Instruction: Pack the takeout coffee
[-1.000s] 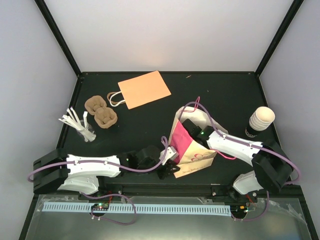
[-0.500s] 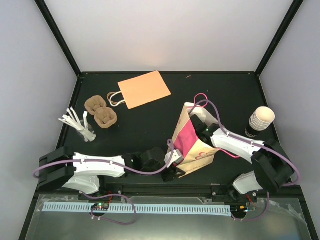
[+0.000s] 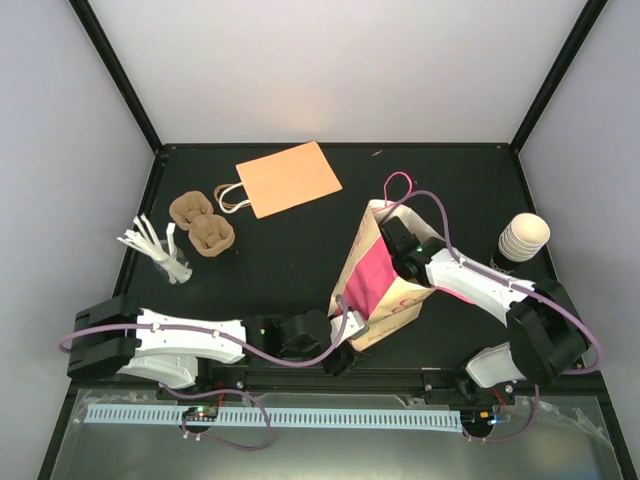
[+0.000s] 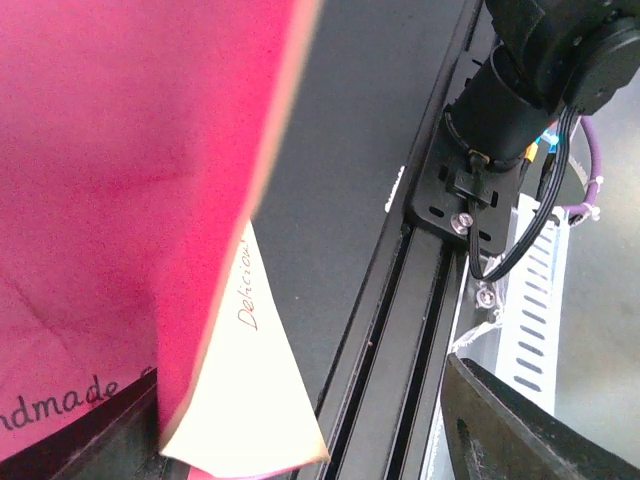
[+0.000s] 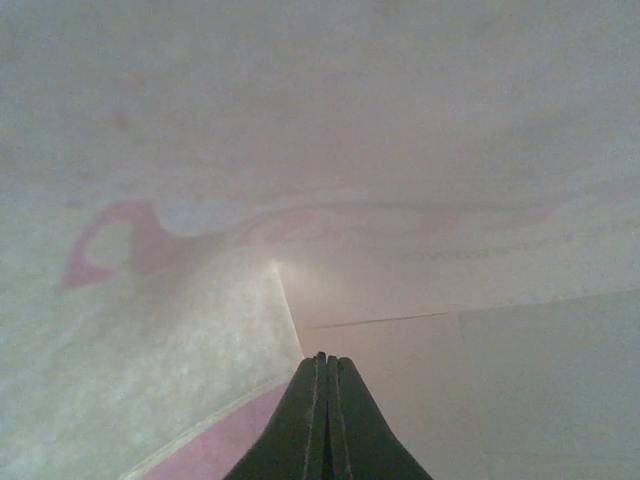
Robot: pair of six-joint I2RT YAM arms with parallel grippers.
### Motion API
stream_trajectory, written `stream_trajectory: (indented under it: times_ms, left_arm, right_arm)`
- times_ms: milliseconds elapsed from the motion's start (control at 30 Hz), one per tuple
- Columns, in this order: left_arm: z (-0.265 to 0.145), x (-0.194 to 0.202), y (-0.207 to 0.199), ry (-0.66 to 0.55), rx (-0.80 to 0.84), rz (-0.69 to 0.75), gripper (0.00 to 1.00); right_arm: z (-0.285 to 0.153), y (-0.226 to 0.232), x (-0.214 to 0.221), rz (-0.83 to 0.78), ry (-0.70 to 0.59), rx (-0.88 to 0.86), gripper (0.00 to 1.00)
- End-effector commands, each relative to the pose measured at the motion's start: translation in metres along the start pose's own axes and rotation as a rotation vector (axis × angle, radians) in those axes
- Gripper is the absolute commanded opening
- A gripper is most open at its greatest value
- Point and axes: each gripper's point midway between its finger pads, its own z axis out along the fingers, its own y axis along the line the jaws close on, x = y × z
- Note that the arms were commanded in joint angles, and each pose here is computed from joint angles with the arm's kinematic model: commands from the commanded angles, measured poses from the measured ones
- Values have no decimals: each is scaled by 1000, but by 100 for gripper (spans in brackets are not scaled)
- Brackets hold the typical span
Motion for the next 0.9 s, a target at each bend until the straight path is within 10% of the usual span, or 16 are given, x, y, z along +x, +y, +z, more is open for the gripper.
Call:
stream_trajectory:
  times_ms: [0,667,867]
  left_arm:
    - [0,19,-16,60,73,9,68]
    - [15,37,-24,70,-193,507,42]
    - [4,17,-18,-19,-184,346,50]
  right_arm:
    - [-17,12,-25,-26,-96,-26,1]
    - [-38,18,-35,-54,-132,-28,1]
    - [-42,13,-37,-116,-141,22,1]
